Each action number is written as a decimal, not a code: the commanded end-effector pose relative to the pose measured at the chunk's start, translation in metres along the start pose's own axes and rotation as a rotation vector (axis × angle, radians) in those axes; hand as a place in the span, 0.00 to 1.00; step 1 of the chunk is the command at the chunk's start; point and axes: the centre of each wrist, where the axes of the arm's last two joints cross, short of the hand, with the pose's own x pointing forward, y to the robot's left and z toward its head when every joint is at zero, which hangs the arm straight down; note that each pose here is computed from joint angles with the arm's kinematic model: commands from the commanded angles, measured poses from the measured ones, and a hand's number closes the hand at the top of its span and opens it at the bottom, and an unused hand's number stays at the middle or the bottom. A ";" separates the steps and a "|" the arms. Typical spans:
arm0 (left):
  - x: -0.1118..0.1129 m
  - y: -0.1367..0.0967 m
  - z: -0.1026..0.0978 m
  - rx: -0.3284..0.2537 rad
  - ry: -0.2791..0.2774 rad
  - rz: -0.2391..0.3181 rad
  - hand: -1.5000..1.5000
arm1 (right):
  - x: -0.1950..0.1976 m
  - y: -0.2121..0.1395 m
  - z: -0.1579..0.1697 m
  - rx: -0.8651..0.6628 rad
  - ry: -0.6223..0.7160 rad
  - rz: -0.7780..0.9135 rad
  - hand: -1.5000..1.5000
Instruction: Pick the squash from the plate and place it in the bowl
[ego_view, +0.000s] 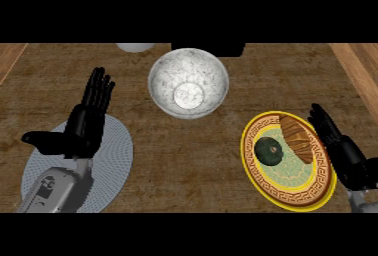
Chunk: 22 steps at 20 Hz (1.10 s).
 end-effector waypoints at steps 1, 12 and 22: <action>-0.015 0.003 -0.001 -0.020 0.030 0.004 0.50 | 0.013 0.000 -0.003 -0.081 0.037 0.030 1.00; -0.026 0.018 0.021 -0.003 0.191 -0.153 0.50 | -0.004 0.087 0.003 -0.934 0.038 0.062 0.00; -0.024 0.014 0.031 -0.025 0.189 -0.143 0.50 | -0.002 0.127 0.031 -1.061 0.006 0.243 0.00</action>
